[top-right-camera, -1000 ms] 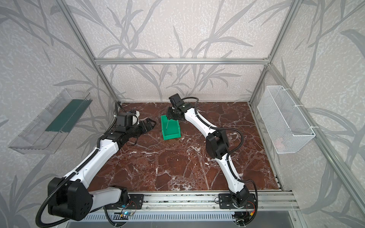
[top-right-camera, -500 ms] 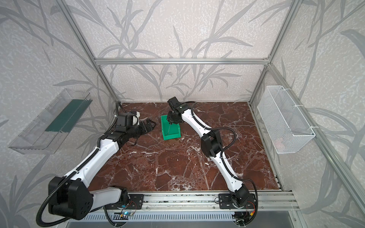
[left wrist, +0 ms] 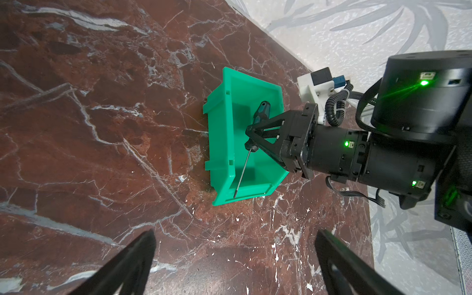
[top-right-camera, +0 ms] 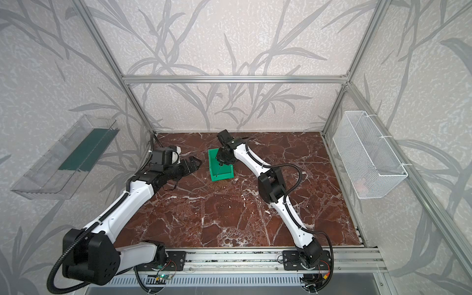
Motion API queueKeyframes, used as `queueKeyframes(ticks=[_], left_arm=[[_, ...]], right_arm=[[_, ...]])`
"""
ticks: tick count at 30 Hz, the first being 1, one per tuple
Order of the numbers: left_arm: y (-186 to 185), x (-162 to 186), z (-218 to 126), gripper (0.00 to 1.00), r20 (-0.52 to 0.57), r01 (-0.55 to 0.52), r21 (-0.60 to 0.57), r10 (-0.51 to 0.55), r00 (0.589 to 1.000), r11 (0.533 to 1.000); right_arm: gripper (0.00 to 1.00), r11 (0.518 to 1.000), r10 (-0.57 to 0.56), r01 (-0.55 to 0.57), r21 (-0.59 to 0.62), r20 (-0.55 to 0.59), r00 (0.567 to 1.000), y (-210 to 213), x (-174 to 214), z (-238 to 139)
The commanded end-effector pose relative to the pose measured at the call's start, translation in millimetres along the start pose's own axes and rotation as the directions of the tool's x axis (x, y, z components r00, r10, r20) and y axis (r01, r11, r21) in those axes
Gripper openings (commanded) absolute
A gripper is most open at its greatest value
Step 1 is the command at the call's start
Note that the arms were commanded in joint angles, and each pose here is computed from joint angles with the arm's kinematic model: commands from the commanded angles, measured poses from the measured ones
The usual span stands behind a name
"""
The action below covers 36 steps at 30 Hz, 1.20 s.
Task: Put the screwdriver in the bin
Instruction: 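Lower the screwdriver into the green bin and open the right gripper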
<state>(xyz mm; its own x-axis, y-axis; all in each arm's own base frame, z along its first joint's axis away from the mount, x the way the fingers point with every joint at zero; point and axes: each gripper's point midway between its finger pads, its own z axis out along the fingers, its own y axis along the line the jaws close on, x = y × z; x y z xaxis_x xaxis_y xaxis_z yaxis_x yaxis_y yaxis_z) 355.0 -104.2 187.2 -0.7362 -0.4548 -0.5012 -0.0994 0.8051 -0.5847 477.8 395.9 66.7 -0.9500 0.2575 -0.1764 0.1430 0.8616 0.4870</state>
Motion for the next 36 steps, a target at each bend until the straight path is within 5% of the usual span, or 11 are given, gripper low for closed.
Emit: queueKeyframes(ticks=[1, 19, 36], left_arm=[[5.4, 4.9, -5.2, 0.99, -0.006, 0.015, -0.020, -0.015, 1.000, 1.000], [7.8, 6.1, -7.0, 0.99, -0.013, 0.002, -0.036, -0.003, 1.000, 0.999], [7.3, 5.6, -2.4, 0.99, -0.028, -0.014, -0.037, 0.013, 1.000, 0.999]], right_arm=[[0.13, 0.998, 0.059, -0.059, 0.008, -0.024, 0.998, -7.3, 2.3, 9.9], [0.14, 0.989, 0.148, -0.148, -0.016, 0.024, 0.989, -2.4, -14.2, -1.4], [0.19, 0.995, 0.090, -0.093, 0.030, 0.089, 0.992, -9.0, -19.5, 10.7]])
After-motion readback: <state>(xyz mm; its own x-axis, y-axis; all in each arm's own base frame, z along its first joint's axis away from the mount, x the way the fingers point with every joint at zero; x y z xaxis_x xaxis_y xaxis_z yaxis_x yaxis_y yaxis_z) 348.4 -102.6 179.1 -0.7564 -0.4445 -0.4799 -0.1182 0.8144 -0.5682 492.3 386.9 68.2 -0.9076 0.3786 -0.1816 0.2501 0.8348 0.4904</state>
